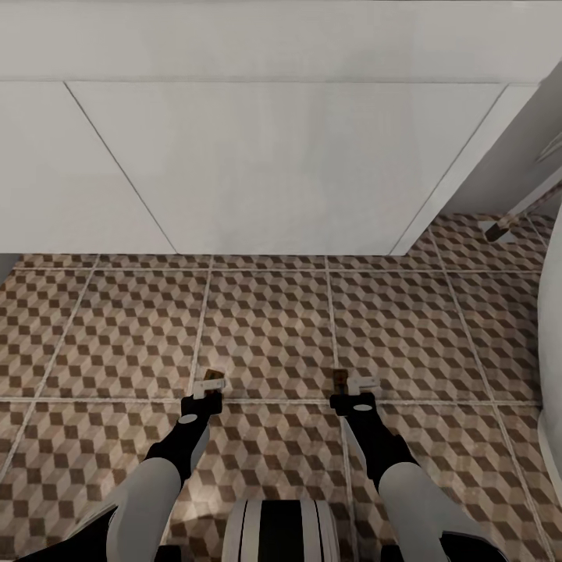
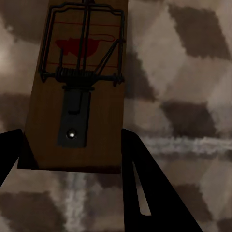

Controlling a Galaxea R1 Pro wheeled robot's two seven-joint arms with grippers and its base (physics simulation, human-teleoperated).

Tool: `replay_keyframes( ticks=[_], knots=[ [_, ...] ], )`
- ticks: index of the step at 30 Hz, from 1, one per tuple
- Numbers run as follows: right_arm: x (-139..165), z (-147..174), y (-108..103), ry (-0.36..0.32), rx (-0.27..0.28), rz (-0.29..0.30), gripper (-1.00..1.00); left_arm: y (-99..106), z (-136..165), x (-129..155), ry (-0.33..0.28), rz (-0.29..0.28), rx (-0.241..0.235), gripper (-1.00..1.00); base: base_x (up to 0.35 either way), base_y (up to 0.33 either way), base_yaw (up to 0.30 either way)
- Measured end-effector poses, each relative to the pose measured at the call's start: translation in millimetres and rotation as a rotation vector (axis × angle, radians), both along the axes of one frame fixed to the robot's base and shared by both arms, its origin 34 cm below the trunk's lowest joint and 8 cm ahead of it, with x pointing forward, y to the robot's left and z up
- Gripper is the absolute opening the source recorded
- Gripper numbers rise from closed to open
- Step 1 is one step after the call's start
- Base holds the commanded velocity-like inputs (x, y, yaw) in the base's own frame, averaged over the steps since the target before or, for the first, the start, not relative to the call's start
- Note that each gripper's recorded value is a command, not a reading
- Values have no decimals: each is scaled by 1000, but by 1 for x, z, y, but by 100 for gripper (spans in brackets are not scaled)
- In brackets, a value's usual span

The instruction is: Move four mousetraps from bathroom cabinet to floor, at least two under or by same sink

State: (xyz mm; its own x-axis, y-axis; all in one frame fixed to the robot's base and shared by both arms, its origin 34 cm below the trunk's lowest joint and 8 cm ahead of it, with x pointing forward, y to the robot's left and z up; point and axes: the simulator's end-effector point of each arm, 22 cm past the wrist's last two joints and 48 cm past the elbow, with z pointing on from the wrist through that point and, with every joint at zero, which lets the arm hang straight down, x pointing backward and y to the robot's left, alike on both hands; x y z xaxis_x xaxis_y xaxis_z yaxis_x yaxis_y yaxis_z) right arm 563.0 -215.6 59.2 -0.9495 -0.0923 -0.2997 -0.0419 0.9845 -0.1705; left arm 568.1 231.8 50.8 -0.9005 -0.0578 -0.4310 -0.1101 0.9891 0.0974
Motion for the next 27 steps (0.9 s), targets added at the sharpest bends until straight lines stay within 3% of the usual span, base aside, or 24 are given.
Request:
replay_keyframes(
  ticks=[27],
  knots=[
    [-1,-1,0,-8,0,-4,-100,-1,0,0,-3,-2,-5,-100,0,0,0]
  ],
)
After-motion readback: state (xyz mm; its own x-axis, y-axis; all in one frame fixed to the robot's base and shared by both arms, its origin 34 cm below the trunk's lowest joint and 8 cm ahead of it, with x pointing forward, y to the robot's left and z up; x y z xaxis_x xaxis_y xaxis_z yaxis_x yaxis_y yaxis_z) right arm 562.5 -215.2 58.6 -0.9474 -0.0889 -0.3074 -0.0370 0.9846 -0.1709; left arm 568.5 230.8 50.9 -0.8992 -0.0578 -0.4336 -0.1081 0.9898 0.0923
